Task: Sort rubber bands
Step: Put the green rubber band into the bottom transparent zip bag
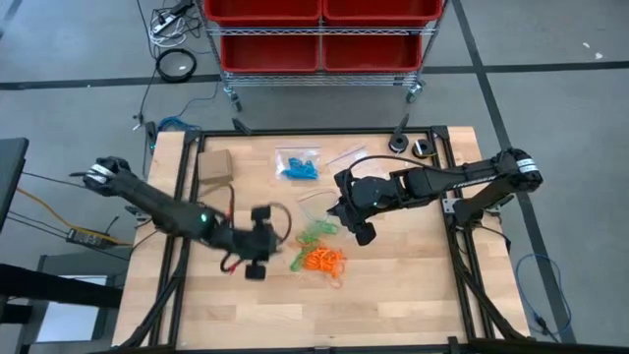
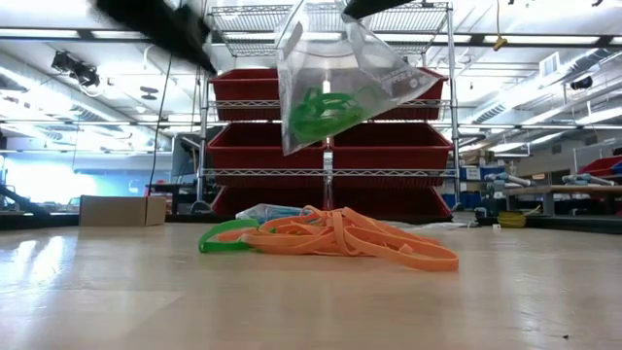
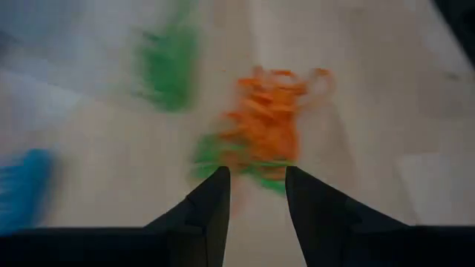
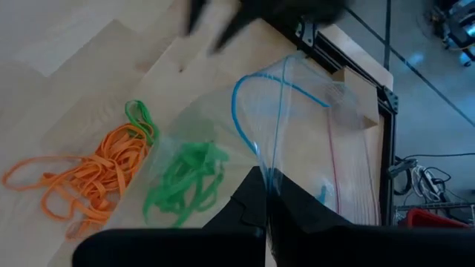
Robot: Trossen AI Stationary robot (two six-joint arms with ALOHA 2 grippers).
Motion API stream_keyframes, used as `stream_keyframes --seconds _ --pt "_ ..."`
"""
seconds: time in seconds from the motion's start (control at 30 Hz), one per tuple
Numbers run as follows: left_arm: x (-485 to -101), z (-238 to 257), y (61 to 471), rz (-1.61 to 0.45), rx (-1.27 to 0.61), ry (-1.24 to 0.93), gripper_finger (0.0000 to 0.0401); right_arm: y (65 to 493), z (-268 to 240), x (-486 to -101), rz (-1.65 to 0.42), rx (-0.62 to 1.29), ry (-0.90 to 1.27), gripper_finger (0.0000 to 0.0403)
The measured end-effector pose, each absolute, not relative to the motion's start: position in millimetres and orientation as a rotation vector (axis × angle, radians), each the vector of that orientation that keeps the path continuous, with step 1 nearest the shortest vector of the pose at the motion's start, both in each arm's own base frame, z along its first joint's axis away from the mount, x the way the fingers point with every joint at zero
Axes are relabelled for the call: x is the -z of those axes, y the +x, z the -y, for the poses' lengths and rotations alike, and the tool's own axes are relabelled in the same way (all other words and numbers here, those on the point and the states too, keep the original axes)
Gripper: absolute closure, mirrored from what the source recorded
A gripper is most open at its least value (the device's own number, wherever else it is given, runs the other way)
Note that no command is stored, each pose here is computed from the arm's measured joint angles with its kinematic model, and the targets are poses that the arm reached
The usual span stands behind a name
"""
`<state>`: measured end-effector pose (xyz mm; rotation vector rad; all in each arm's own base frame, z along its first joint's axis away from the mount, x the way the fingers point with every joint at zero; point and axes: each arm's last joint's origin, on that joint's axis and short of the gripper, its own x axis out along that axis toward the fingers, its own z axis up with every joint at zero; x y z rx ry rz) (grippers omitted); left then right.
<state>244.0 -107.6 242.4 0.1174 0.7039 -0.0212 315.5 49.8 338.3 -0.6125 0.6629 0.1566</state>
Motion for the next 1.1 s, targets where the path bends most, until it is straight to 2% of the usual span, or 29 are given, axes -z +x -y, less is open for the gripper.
stream_keyframes --seconds 0.2,0.47,0.6,0.83,1.1 --pt "-166.8 124.3 228.8 -0.512 0.122 -0.082 0.0261 315.4 -49.8 -338.0 -0.665 -0.158 -0.613 0.0403" --pt "-112.9 135.9 245.7 -0.595 0.112 -0.056 0.0261 315.4 -50.2 -338.2 -0.663 -0.153 -0.596 0.0403" --pt "-101.9 143.2 260.3 -0.613 0.081 0.023 0.0261 315.3 -50.6 -338.3 -0.664 -0.149 -0.581 0.0403" --pt "-96.1 143.3 272.2 -0.618 -0.108 0.130 0.0264 315.1 -51.4 -338.2 -0.664 -0.157 -0.578 0.0403" --pt "-102.7 150.3 278.1 -0.644 -0.111 0.189 0.0286 315.3 -51.4 -338.2 -0.663 -0.157 -0.577 0.0403"
